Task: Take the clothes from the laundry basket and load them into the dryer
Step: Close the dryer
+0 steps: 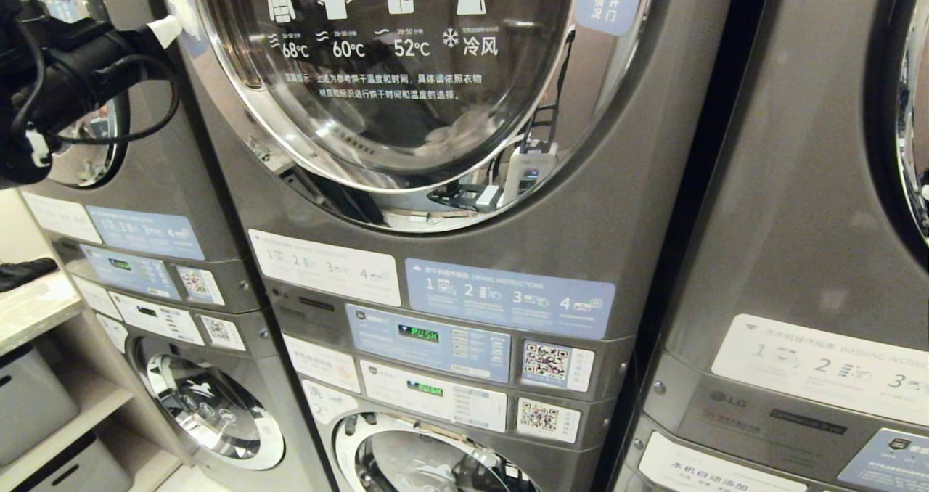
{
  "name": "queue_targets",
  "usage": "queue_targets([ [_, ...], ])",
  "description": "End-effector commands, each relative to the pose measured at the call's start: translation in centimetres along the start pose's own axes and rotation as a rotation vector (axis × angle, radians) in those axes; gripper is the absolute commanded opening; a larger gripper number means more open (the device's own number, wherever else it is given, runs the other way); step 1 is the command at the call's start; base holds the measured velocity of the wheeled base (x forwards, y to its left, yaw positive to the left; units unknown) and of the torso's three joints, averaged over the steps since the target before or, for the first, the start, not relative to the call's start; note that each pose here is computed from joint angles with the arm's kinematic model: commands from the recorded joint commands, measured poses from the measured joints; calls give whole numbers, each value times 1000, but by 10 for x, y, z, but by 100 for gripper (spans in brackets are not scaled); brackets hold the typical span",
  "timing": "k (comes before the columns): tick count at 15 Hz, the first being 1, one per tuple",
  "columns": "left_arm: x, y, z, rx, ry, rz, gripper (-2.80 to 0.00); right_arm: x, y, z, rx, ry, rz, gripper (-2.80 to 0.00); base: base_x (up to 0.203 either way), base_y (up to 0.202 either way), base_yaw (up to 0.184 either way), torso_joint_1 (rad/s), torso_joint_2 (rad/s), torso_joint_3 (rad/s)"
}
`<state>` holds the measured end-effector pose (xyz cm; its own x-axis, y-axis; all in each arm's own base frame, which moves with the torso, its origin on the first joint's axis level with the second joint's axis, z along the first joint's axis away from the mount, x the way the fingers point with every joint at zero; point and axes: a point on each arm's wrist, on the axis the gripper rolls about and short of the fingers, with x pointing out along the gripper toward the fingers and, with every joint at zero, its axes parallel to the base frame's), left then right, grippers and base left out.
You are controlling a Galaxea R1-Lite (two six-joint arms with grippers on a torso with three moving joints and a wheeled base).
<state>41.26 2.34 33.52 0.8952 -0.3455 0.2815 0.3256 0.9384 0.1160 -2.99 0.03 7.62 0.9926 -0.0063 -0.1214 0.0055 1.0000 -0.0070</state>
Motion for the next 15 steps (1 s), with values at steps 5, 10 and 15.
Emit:
queue_targets([
  [5, 6, -3, -9, -4, 11, -10, -280, 0, 0, 0, 0, 1, 0, -280, 0, 0, 0, 0, 0, 0],
  [10, -34, -10, 65, 89, -110, 159, -280, 0, 0, 0, 0, 1, 0, -280, 0, 0, 0, 0, 0, 0],
  [15, -119, -36, 133, 202, -176, 269, -280, 0, 0, 0, 0, 1, 0, -280, 0, 0, 0, 0, 0, 0],
])
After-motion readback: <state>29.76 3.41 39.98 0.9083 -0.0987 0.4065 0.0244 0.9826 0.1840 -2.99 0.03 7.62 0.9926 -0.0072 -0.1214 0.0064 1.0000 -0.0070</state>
